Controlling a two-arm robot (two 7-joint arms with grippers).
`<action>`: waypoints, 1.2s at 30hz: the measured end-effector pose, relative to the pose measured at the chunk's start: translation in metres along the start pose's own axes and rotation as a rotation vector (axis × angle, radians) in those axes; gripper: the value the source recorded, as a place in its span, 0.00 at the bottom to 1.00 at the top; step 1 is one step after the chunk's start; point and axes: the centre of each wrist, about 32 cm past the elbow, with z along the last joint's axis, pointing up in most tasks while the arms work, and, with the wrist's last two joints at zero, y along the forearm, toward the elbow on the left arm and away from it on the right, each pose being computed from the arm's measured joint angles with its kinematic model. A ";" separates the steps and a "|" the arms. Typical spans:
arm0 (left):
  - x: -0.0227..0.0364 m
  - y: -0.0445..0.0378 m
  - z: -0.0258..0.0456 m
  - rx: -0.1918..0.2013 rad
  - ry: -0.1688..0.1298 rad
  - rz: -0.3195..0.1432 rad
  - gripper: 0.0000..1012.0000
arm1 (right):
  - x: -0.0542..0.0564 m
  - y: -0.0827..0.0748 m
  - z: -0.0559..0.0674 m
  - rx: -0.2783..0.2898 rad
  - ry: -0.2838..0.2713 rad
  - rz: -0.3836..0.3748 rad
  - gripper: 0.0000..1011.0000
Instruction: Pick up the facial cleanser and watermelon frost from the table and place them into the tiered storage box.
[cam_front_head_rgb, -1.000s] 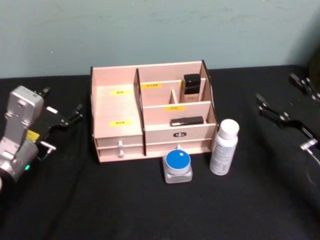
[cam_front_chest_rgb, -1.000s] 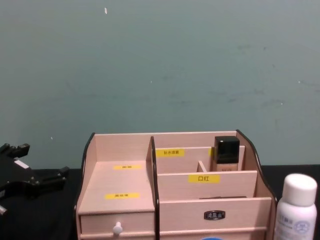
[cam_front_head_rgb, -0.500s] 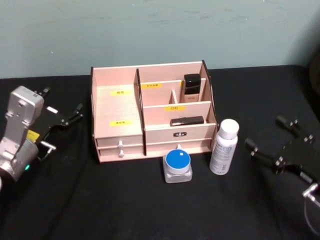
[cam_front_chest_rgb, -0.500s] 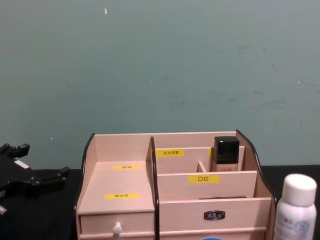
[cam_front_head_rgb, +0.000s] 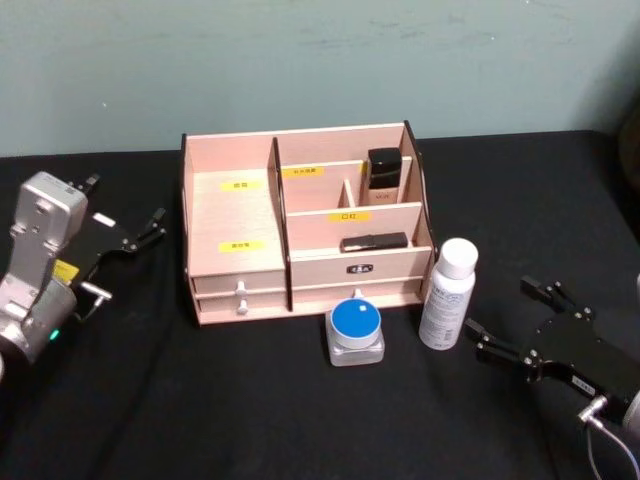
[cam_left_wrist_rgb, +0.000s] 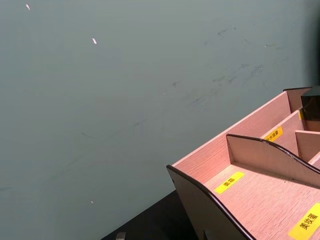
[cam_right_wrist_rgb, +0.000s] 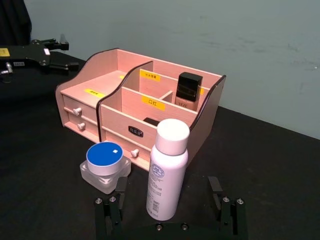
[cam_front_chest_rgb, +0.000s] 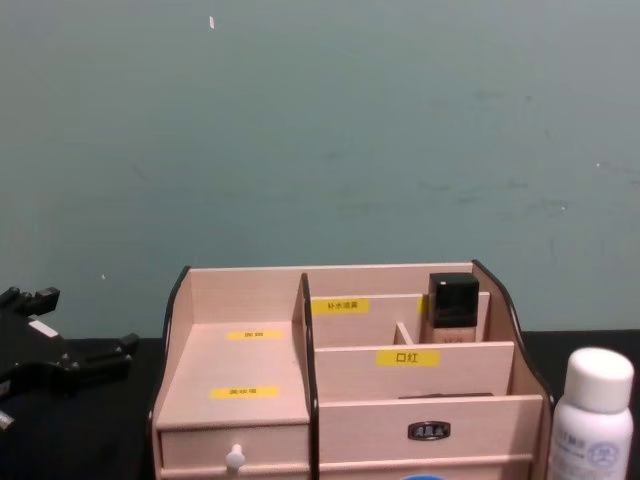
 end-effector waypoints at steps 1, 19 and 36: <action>0.0000 0.0000 0.0000 0.000 0.000 0.000 1.00 | 0.001 0.003 -0.001 -0.005 -0.002 0.000 0.99; 0.0000 0.0000 0.0000 0.000 0.000 0.000 1.00 | 0.009 0.045 -0.010 -0.011 -0.023 0.020 0.99; 0.0000 0.0000 0.0000 0.000 0.000 0.000 1.00 | 0.011 0.068 -0.013 0.016 -0.044 0.017 0.99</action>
